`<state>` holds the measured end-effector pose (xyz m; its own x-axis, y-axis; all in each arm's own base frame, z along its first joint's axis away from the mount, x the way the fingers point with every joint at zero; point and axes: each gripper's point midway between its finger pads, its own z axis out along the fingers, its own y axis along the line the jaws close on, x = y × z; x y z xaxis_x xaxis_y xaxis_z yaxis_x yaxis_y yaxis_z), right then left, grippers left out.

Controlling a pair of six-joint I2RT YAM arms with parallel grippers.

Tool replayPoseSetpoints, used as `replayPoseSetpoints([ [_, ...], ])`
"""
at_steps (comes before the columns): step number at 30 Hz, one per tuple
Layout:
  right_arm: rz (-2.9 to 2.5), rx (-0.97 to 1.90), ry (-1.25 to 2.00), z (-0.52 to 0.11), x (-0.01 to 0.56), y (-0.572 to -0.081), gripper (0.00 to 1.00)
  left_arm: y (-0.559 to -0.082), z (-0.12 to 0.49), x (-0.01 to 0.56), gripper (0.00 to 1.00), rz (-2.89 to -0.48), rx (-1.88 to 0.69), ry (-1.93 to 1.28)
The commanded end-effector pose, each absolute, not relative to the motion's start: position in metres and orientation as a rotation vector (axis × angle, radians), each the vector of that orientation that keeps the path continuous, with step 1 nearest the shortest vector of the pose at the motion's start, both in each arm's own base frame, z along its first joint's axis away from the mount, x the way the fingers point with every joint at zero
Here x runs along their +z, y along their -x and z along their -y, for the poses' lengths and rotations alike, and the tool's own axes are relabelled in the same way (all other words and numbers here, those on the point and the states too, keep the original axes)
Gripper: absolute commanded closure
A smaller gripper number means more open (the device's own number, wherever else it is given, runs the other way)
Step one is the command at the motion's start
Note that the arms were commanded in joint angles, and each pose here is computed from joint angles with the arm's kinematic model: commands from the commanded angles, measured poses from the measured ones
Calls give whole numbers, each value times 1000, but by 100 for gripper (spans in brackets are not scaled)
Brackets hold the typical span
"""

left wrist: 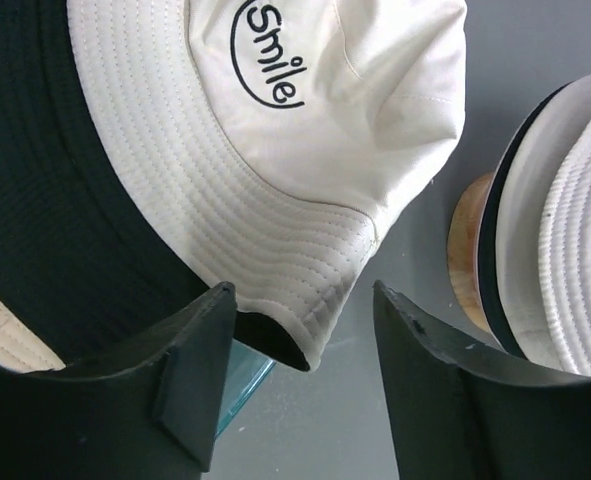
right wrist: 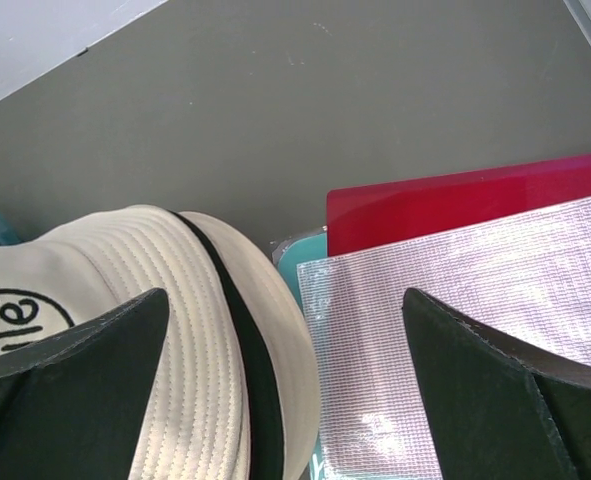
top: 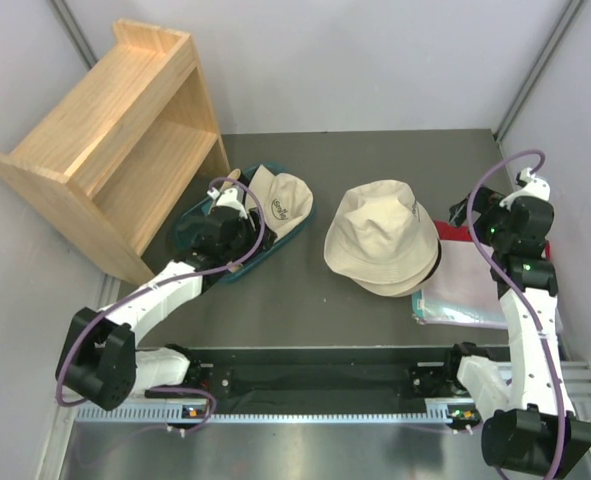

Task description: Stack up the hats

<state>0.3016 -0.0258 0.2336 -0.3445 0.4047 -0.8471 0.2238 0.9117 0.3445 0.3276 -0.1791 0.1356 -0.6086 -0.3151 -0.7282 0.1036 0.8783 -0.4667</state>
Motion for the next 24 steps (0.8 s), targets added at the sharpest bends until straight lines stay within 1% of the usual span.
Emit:
replayPoseSetpoints([
  [1, -1879, 197, -431, 27, 251, -303, 0, -338, 185, 148, 41, -2075, -651, 174],
  [4, -1873, 200, -424, 26, 253, -301, 0, -338, 194, 148, 52, -2069, -706, 160],
  [5, -1868, 203, -423, 26, 255, -301, 0, -339, 196, 148, 59, -2066, -717, 158],
  [6, -1856, 201, -416, 26, 261, -300, 0, -342, 197, 152, 78, -2048, -724, 152],
  [7, -1858, 205, -413, 25, 262, -299, 0, -343, 198, 156, 88, -2035, -725, 148],
  [8, -1848, 211, -403, 24, 268, -299, 0, -346, 198, 166, 97, -2010, -726, 136],
  [9, -1823, 215, -387, 22, 282, -298, 0, -348, 196, 173, 100, -1995, -711, 137],
  [10, -1811, 227, -375, 20, 289, -298, 0, -350, 195, 183, 100, -1973, -705, 128],
  [11, -1796, 248, -351, 16, 299, -297, 0, -353, 193, 208, 100, -1912, -694, 96],
  [13, -1743, 300, -292, 5, 331, -296, 0, -354, 184, 231, 100, -1870, -637, 86],
  [14, -1722, 325, -266, -1, 343, -295, 1, -353, 180, 261, 100, -1806, -616, 51],
  [15, -1673, 354, -236, -7, 367, -292, 2, -352, 176, 273, 100, -1781, -598, 35],
  [16, -1655, 383, -209, -14, 378, -292, 2, -350, 171, 281, 100, -1777, -571, 26],
  [17, -1640, 426, -169, -24, 389, -291, 3, -347, 167, 306, 100, -1719, -555, 6],
  [19, -1601, 478, -108, -44, 417, -291, 3, -340, 161, 314, 100, -1718, -527, -9],
  [20, -1571, 524, -50, -65, 437, -286, 3, -334, 157, 331, 100, -1679, -524, -19],
  [22, -1582, 551, -20, -89, 443, -294, 3, -327, 155, 340, 100, -1660, -528, -32],
  [23, -1570, 628, 67, -122, 456, -285, 3, -319, 152, 351, 100, -1629, -537, -39],
  [24, -1606, 655, 100, -142, 449, -295, 3, -316, 151, 355, 100, -1620, -540, -40],
])
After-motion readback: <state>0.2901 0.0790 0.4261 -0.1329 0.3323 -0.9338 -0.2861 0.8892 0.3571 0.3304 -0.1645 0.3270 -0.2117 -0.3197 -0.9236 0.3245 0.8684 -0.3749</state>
